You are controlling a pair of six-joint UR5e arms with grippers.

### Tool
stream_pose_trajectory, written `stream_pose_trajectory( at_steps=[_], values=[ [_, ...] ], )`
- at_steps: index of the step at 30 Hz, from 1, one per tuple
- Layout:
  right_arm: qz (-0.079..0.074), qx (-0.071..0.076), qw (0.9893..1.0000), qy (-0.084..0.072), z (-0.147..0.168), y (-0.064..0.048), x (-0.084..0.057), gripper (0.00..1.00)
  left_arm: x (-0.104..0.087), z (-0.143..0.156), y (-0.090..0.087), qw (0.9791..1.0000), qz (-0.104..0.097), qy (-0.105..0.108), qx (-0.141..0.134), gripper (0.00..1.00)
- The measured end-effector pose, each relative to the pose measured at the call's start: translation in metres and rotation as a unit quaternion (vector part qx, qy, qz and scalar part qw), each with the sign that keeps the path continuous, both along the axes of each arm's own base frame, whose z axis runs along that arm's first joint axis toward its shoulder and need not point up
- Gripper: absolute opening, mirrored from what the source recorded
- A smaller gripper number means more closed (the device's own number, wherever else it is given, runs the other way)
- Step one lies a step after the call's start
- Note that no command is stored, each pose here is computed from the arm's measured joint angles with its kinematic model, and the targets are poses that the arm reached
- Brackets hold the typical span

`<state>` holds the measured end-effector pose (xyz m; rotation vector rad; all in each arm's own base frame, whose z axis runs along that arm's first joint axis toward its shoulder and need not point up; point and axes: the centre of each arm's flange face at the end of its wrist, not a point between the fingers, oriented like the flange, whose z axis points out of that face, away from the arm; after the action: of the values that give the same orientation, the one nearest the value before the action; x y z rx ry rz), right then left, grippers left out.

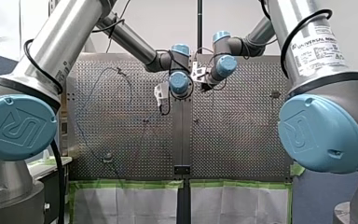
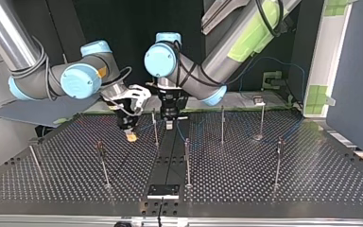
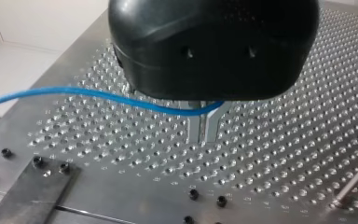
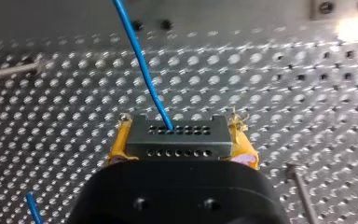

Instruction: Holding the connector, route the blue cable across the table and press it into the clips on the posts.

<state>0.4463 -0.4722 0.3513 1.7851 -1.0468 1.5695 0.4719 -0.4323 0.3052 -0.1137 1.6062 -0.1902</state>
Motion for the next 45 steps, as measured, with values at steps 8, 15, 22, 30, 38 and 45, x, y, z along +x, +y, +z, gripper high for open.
stream_pose_trajectory(
  at_steps=[8, 15, 22, 30, 38, 45],
  values=[
    [0.0, 0.002, 0.9999, 0.011, -0.033, -0.001, -0.01, 0.0, -0.005, -0.029, 0.005, 0.9998, -0.02, 0.002, 0.003, 0.0],
    [0.009, 0.008, 0.9997, 0.021, -0.065, 0.0, -0.017, 0.0, -0.009, -0.063, 0.007, 0.9989, -0.045, 0.013, 0.007, 0.0],
    [0.012, 0.016, 0.9995, 0.026, -0.091, 0.007, -0.024, 0.0, -0.018, -0.117, 0.008, 0.9965, -0.073, 0.039, 0.013, 0.0],
    [0.009, 0.041, 0.9982, 0.042, -0.126, 0.016, -0.035, 0.0, -0.03, -0.145, 0.013, 0.995, -0.089, 0.045, 0.002, 0.0],
    [0.002, 0.049, 0.9978, 0.044, -0.142, 0.011, -0.042, 0.0, -0.026, -0.145, 0.007, 0.9935, -0.108, 0.024, -0.024, 0.0],
    [-0.005, 0.054, 0.9976, 0.042, -0.155, 0.002, -0.049, 0.0, -0.012, -0.156, -0.004, 0.9909, -0.128, 0.022, -0.034, 0.0]
  ],
)
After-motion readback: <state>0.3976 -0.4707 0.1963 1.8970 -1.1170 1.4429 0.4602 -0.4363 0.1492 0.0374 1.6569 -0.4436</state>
